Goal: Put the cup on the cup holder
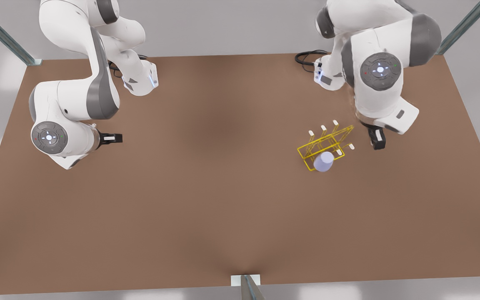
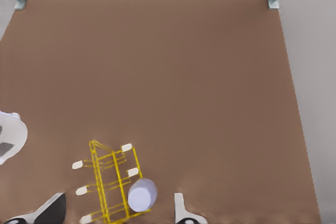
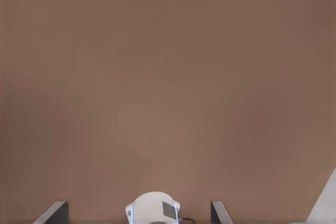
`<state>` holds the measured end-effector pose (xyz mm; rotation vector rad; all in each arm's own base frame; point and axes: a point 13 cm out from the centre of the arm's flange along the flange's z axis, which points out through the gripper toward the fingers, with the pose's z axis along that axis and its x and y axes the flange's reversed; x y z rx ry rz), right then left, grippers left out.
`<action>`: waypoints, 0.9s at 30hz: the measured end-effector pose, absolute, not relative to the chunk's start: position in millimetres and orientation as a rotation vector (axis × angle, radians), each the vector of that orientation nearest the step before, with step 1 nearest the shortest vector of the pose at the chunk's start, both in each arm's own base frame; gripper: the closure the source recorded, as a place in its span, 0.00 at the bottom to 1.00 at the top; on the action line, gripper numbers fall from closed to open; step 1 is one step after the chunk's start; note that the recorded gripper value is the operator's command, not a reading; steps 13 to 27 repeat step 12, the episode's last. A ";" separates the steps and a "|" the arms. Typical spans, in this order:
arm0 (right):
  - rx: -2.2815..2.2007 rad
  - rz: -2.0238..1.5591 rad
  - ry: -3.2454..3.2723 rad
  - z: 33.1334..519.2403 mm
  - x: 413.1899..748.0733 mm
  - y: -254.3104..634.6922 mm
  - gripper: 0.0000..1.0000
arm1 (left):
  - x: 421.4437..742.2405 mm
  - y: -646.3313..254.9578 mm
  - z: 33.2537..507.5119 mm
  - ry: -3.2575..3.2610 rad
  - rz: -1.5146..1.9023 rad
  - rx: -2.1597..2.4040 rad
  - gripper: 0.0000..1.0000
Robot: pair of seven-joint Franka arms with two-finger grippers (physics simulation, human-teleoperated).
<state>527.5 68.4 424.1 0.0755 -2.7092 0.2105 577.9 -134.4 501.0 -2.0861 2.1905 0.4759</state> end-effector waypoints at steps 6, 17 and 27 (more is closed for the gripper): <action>0.078 0.212 -2.710 424.1 527.6 68.7 0.00 | 548.3 -117.5 457.1 3.031 0.293 -1.504 0.00; 0.077 0.211 -2.711 424.6 528.0 68.0 0.00 | 538.3 -164.1 443.2 3.299 0.203 -0.969 0.00; 0.077 0.211 -2.711 424.6 528.0 68.0 0.00 | 538.3 -164.1 443.2 3.299 0.203 -0.969 0.00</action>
